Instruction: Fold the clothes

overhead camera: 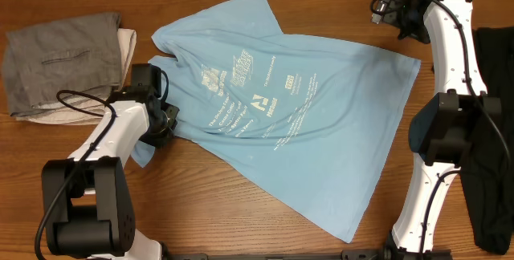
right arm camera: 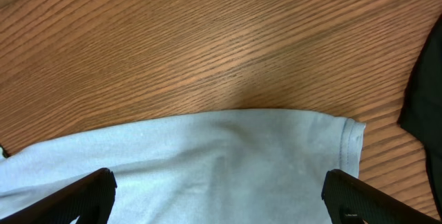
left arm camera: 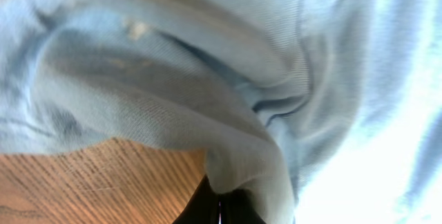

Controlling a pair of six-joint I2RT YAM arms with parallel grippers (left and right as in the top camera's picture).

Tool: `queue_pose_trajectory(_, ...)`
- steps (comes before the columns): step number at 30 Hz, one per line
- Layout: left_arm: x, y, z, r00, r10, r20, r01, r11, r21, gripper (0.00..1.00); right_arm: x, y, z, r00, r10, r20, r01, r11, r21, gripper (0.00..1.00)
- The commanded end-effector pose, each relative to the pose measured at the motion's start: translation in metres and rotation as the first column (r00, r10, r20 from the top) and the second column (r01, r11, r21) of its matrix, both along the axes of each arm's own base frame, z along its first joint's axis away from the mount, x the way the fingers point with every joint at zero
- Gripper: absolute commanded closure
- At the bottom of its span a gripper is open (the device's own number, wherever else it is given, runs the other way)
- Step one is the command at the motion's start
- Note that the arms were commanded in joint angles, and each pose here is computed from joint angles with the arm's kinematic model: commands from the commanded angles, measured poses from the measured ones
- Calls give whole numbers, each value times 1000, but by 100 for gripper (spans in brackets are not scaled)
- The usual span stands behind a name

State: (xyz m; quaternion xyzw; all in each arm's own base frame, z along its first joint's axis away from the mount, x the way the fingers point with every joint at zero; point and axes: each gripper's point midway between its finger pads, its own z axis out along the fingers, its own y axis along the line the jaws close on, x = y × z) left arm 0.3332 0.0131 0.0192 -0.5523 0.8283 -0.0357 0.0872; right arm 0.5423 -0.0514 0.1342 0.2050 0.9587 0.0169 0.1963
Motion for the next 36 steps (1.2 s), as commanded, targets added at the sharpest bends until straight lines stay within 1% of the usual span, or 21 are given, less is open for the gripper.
queue_pose_trajectory(1, 12, 2, 9, 999, -28, 39, 28, 1000, 4, 96, 3, -3, 12, 999, -8, 32, 8, 1000, -3, 0)
queue_pose_trajectory(8, 32, 3, 14, 991, -65, 120, 64, 998, 19, 96, 3, -3, 12, 999, -8, 32, 8, 1000, -3, 0)
queue_pose_trajectory(15, 34, 6, 14, 990, -62, 129, 58, 998, 37, 96, 3, -3, 12, 999, -8, 32, 8, 1000, -3, 0)
queue_pose_trajectory(21, 46, 6, 12, 983, -81, 165, 73, 996, 49, 96, 3, -3, 12, 999, -8, 32, 8, 1000, -3, 0)
queue_pose_trajectory(25, 53, 5, 16, 973, -129, 190, 120, 991, 59, 96, 3, -3, 12, 999, -8, 32, 8, 1000, -3, 0)
queue_pose_trajectory(27, 63, 0, 31, 956, -195, 220, 185, 981, 65, 96, 3, -3, 12, 999, -8, 32, 8, 1000, -3, 0)
queue_pose_trajectory(29, 68, 0, 50, 940, -259, 224, 244, 965, 94, 96, 3, -3, 12, 999, -8, 32, 8, 1000, -3, 0)
queue_pose_trajectory(30, 65, 2, 67, 938, -286, 194, 264, 956, 129, 93, 3, -3, 12, 999, -8, 32, 8, 1000, -3, 0)
queue_pose_trajectory(31, 58, 5, 78, 945, -285, 159, 262, 953, 152, 92, 3, -3, 12, 999, -8, 32, 8, 1000, -3, 0)
queue_pose_trajectory(33, 45, 6, 98, 952, -291, 95, 273, 948, 166, 86, 3, -3, 12, 999, -8, 32, 8, 1000, -3, 0)
queue_pose_trajectory(35, 30, 0, 109, 950, -309, 33, 301, 942, 150, 70, 3, -3, 12, 999, -8, 32, 8, 1000, -3, 0)
queue_pose_trajectory(36, 22, -3, 111, 948, -318, 0, 315, 939, 138, 66, 3, -3, 12, 999, -8, 32, 8, 1000, -3, 0)
